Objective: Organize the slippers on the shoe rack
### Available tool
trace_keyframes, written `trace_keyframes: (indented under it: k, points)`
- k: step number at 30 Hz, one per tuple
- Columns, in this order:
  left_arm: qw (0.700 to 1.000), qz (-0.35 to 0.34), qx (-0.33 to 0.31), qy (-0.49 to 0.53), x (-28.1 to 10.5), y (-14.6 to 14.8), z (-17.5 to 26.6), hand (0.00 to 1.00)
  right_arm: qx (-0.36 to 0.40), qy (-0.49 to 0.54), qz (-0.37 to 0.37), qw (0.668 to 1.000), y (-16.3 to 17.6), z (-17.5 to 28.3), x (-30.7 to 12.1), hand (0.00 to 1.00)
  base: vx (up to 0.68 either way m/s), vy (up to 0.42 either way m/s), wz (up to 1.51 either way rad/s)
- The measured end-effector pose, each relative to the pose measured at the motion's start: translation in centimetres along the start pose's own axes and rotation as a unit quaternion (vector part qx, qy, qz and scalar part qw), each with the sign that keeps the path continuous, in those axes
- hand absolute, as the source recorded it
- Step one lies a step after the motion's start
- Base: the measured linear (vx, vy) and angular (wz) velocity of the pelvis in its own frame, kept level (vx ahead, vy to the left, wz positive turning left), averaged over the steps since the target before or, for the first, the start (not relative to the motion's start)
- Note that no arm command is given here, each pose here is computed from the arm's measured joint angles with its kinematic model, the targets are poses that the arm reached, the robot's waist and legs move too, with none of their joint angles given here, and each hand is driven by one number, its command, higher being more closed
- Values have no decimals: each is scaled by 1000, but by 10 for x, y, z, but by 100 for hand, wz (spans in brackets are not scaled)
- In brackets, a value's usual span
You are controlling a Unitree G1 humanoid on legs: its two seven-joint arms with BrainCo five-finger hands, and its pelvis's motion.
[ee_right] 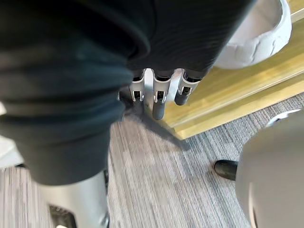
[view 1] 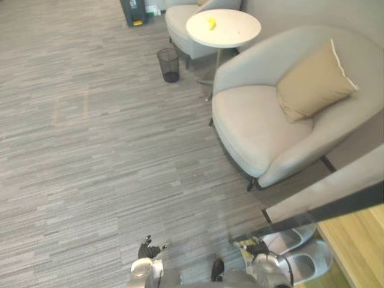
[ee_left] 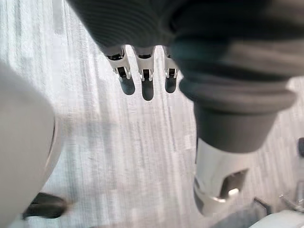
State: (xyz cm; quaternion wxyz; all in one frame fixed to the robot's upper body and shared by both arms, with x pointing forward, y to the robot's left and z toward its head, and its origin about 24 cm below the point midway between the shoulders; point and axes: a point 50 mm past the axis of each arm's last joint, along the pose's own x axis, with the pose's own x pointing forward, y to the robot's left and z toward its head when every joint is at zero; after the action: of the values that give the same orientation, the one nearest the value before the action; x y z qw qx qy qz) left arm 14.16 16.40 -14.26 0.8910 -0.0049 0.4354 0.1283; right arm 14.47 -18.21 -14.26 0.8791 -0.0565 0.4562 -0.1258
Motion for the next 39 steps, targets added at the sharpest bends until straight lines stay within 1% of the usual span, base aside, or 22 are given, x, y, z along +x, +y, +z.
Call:
trace_keyframes:
  k: [2,4,6,9,18,23,25,28,31,34,39]
  points:
    - [1000,-9,12,0,0,-4,0,0,-5,-1,-9,1000,-7,1,2,0,37,172,74]
    - [1000,-5,24,1,1,2,0,0,-4,11,-1,1000,0,-3,1,0,61,219,67]
    - [999,12,37,1,3,17,0,0,3,13,12,1000,12,-2,-1,0,46,170,37]
    - [998,29,48,21,1,33,-11,0,4,17,16,1000,15,-4,-1,0,71,139,19]
    - [998,42,43,32,0,42,-16,0,-11,9,28,1000,19,-3,-3,0,101,100,36]
    - [998,55,12,38,0,44,-18,0,-14,3,29,999,19,0,-2,0,261,-61,82]
    - [997,59,9,41,0,46,-19,0,-14,8,30,999,20,-2,-2,0,336,-157,117]
    - [996,58,-24,59,-5,37,-31,0,-8,5,22,1000,15,1,-1,0,476,-196,74]
    - [995,69,-56,50,-5,37,-26,0,-14,0,38,999,26,5,-2,0,400,-135,22]
    - [996,72,-57,19,-3,40,-12,0,-24,3,56,998,38,2,-6,0,344,-68,22]
    - [995,73,-61,-4,-2,40,-1,0,-20,-5,43,999,35,9,-4,0,305,64,33]
